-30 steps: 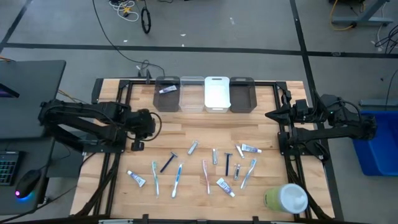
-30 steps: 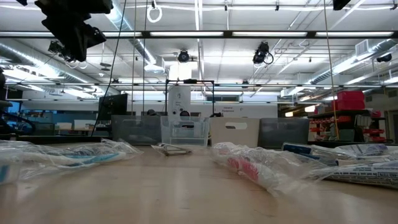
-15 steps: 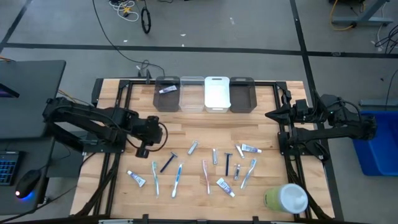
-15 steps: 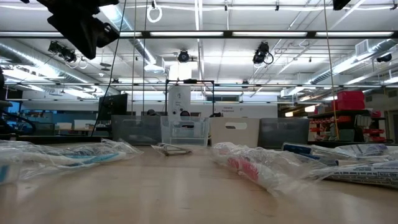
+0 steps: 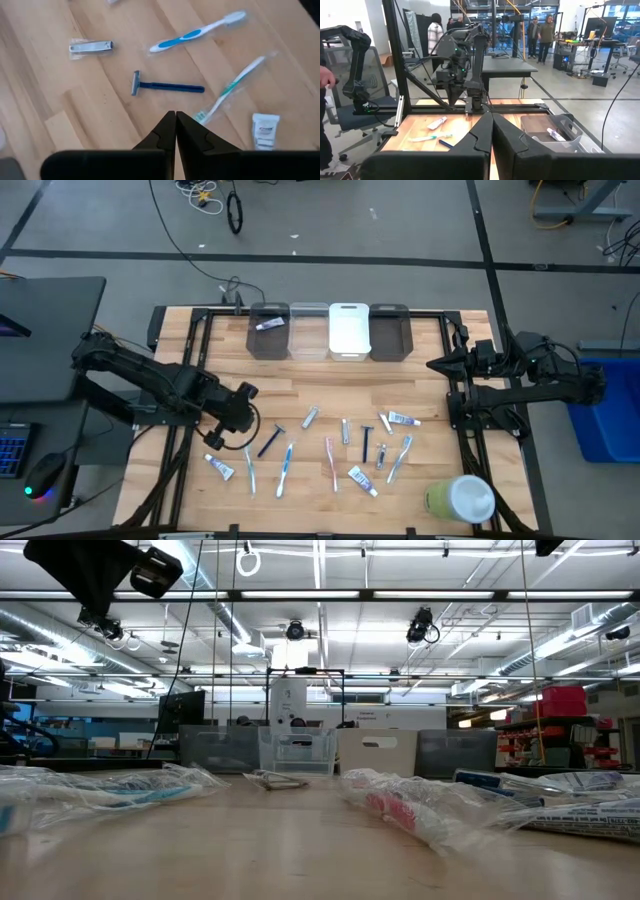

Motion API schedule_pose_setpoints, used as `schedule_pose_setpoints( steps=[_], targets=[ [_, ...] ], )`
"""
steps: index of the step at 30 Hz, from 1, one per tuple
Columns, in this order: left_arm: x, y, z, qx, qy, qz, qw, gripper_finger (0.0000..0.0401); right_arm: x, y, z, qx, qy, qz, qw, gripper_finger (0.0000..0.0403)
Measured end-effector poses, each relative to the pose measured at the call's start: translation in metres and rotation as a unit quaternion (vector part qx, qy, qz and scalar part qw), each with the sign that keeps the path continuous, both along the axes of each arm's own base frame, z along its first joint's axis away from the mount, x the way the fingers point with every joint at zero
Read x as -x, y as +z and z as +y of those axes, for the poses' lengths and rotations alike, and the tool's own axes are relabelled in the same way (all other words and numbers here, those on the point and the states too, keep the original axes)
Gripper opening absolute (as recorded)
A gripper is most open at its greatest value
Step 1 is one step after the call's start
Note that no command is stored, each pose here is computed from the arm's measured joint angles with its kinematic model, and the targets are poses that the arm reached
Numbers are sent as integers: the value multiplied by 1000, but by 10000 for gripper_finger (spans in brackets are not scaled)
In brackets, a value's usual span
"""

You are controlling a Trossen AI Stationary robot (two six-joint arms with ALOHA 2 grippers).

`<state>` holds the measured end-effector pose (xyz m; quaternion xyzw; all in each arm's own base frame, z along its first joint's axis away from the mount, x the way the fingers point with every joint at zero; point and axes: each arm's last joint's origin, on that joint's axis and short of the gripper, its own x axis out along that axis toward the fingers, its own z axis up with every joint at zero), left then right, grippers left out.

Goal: Pick & Place Travel size toiletries
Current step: Put the white toothpaste into the left black bin

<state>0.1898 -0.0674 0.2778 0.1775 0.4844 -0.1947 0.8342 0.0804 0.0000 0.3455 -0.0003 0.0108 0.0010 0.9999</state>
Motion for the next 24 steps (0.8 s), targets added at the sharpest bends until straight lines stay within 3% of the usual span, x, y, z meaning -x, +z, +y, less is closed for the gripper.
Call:
schedule_pose_setpoints(
  steps=[8,15,24],
  targets=[
    [0,0,0,0,-2,0,1000,53,0,0,0,0,0,0,1000,13],
    [1,0,-1,16,10,11,1000,115,0,0,0,0,0,0,1000,13],
    [12,-2,-20,44,-30,41,998,189,0,0,0,0,0,0,1000,14]
  ],
)
